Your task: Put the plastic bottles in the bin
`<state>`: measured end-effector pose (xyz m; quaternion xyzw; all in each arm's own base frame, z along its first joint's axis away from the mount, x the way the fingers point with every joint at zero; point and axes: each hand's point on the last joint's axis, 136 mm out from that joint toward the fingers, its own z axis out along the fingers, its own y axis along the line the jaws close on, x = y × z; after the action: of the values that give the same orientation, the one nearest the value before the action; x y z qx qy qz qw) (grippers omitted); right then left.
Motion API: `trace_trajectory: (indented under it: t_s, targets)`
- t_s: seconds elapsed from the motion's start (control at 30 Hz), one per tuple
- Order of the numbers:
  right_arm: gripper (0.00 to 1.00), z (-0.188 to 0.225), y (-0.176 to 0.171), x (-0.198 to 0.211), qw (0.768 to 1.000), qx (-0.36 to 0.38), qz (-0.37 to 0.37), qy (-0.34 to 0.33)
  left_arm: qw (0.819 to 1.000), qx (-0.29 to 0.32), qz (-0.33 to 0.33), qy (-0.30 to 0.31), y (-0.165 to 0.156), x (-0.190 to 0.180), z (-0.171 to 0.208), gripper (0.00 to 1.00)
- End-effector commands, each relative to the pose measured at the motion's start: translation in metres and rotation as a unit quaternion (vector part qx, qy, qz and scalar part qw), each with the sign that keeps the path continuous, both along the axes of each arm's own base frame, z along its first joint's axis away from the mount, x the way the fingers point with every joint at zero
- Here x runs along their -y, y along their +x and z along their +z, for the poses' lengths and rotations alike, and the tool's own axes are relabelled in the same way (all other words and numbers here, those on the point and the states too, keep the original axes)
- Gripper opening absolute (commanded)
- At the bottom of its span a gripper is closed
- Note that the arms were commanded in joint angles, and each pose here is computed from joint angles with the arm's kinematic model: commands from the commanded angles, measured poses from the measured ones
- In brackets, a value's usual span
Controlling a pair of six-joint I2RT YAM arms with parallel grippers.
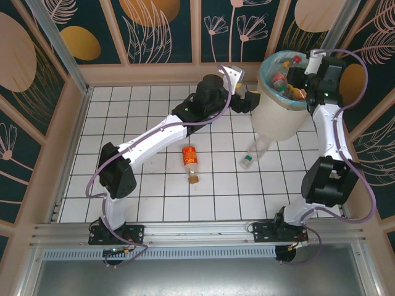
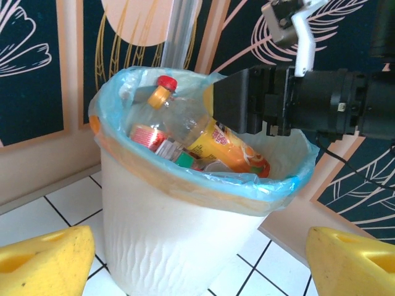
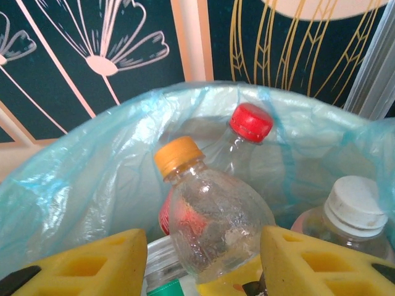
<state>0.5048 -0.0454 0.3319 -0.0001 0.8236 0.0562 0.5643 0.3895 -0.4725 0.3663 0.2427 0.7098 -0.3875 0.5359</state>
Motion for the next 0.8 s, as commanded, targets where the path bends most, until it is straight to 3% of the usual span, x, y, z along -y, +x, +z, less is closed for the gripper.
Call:
trace_trajectory:
  t_s: [0.0, 0.13, 0.23, 0.37, 0.47, 0.6, 0.77]
  targets:
    - [0.51, -0.016, 0.009, -0.001, 0.999, -0.031, 0.005, 0.019, 0.999, 0.024, 0.021, -0.014, -0.003, -0.018, 0.023, 0.88]
    - [0.55, 0.010, 0.007, -0.005, 1.000, -0.020, -0.007, 0.012, 0.999, 0.021, 0.039, -0.007, -0.007, -0.032, 0.018, 0.89]
    - [0.65, 0.048, -0.002, -0.014, 0.999, 0.014, -0.027, -0.010, 0.998, 0.020, 0.052, -0.004, -0.010, -0.043, 0.019, 0.89]
    - [0.69, 0.095, -0.031, -0.035, 0.997, 0.062, -0.053, 0.001, 0.998, 0.016, 0.067, 0.004, -0.018, -0.059, 0.016, 0.89]
    - [0.69, 0.107, -0.067, -0.071, 0.996, 0.075, -0.050, 0.026, 0.996, 0.018, 0.086, 0.011, -0.026, -0.079, 0.013, 0.89]
    - [0.69, 0.074, -0.119, -0.145, 0.997, 0.060, 0.019, 0.044, 0.992, 0.017, 0.119, 0.031, -0.036, -0.108, -0.006, 0.90]
    - [0.67, -0.018, -0.176, -0.191, 0.997, -0.035, 0.036, 0.061, 0.987, 0.015, 0.143, 0.071, -0.052, -0.141, -0.043, 0.93]
